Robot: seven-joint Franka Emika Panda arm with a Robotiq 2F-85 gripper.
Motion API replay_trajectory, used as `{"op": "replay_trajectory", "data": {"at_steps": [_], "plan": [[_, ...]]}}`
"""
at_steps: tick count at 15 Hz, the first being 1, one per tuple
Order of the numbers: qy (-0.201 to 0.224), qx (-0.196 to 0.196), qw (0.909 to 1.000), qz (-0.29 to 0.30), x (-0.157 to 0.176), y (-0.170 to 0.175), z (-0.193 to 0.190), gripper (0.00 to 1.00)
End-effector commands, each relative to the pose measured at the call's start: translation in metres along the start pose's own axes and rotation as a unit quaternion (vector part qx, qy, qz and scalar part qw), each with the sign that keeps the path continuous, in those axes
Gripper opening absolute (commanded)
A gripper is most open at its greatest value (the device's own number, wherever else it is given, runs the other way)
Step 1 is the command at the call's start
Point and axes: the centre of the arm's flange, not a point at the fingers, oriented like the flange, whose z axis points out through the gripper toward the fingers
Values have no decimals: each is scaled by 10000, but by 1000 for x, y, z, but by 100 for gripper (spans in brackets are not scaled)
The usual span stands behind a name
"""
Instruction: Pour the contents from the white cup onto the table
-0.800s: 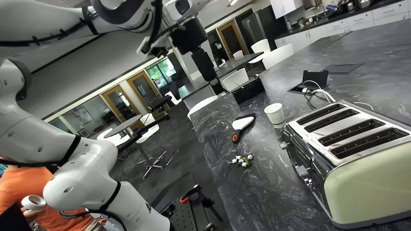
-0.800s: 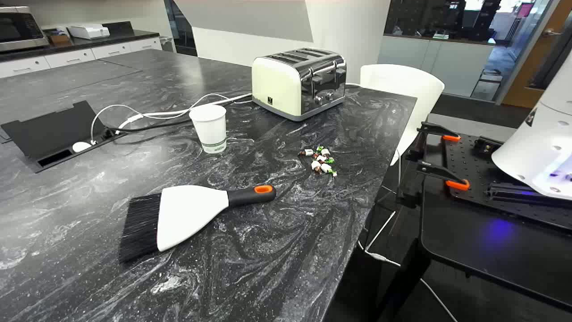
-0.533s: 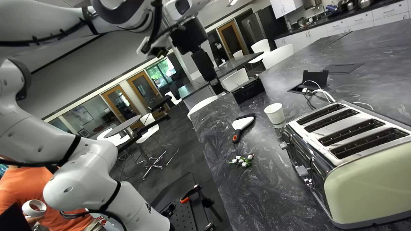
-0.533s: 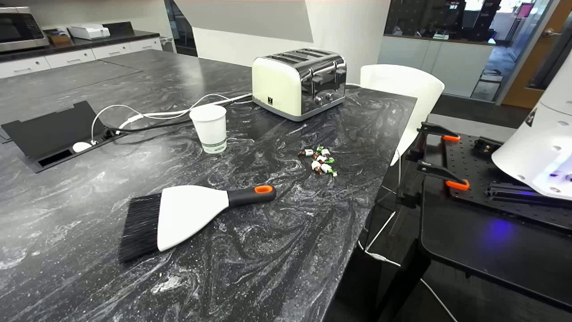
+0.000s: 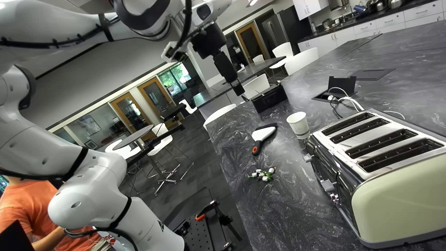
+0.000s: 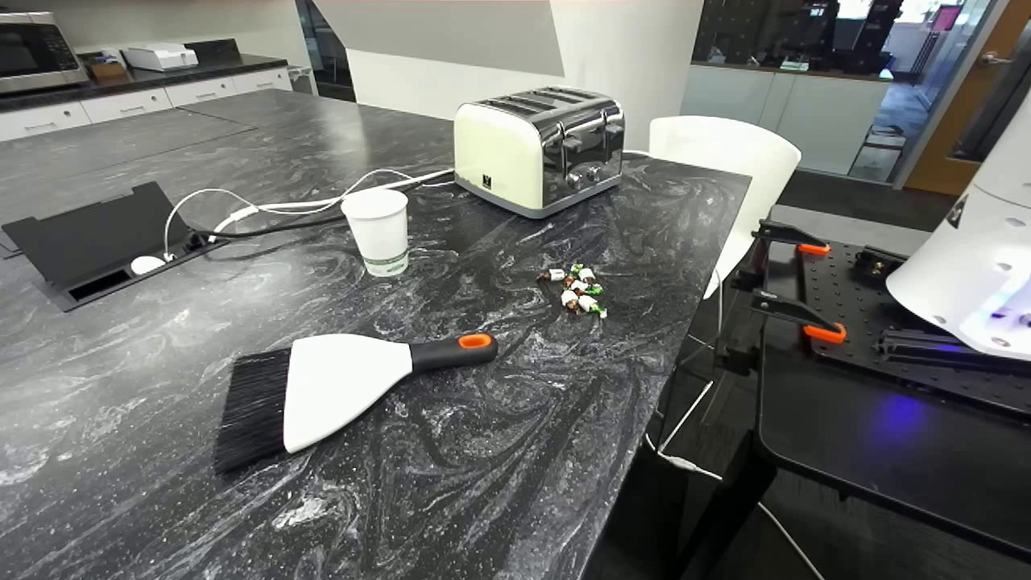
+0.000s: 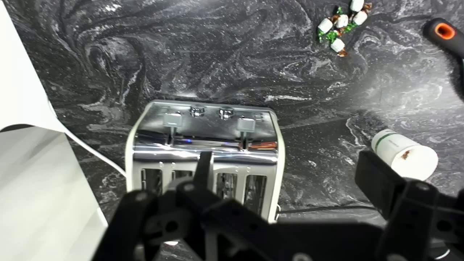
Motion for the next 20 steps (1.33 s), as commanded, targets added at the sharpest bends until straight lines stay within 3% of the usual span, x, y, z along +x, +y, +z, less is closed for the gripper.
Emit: {"op": "replay_trajectory", "data": {"at_steps": [1,3,8,14,20], "plan": [[198,143,9997,60,30,-69,17,100],[509,230,9979,340,47,-107,34,100],[738,305,9922,953,102,-177,92,100],[643,-65,9932,964,145,-213,164,100],[523,154,9949,850,159,-250,214,100]]}}
